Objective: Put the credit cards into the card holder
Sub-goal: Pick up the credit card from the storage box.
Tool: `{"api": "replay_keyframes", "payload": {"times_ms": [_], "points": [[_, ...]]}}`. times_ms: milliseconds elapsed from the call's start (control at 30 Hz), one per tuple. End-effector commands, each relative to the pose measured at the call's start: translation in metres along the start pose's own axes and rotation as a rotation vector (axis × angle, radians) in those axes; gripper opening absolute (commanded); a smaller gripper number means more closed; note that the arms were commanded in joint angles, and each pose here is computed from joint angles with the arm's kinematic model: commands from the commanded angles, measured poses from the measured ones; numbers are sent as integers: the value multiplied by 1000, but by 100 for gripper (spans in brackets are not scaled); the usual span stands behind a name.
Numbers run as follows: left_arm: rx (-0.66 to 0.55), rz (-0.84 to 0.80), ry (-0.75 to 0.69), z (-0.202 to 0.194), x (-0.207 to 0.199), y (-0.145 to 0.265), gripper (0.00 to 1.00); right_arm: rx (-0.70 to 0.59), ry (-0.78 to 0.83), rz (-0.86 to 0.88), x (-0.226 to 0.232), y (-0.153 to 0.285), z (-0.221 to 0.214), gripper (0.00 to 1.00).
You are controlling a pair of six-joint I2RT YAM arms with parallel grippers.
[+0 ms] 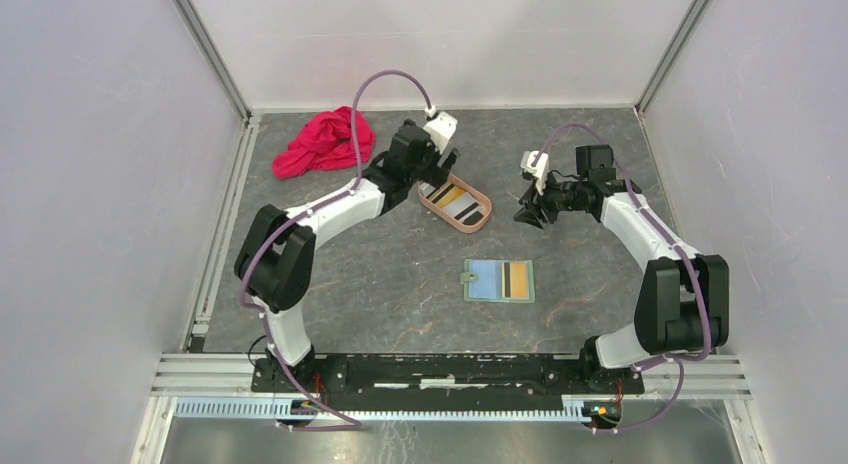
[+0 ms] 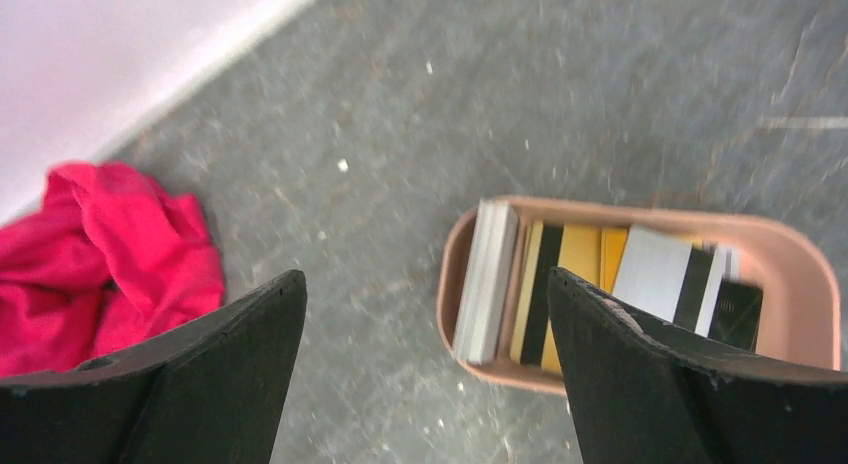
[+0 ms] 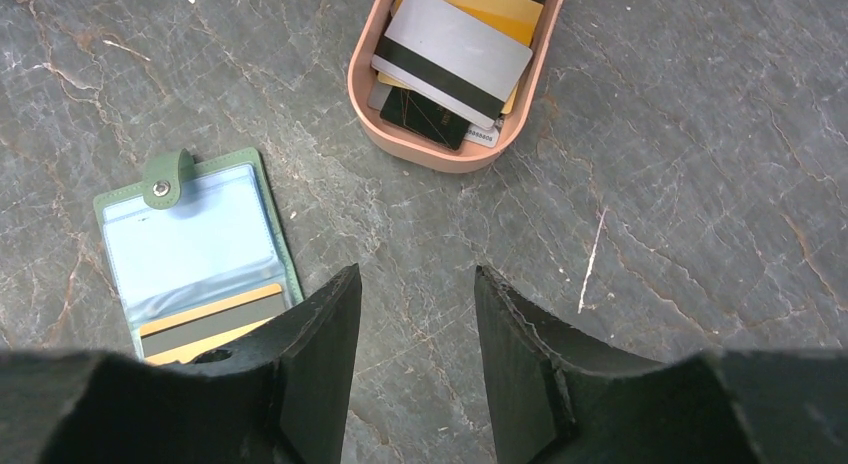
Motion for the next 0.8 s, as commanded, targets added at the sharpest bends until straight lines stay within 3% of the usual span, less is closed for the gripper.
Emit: {"api": "replay_keyframes", "payload": {"times_ms": [0,300,767], "points": [[-27,76,-35,8,9,15,93,-8,-4,-19,-7,-2,0,52],[146,-77,-158,-6,-24,-17,79,-8,-14,5,-5,-3,-1,51],[273,-94,-224,-16,-41,-38,67,-3,-35,38,-5,-8,-5,50]]}}
Point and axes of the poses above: each gripper's point midway between its finger pads, its own y axis back along the fingers, its own x axis along the line the jaws close on, z = x × y, the point moved 7 cm from there along y, back along the fingers, and after that the axes turned 15 degrees about -y, right-handed, at the moved point
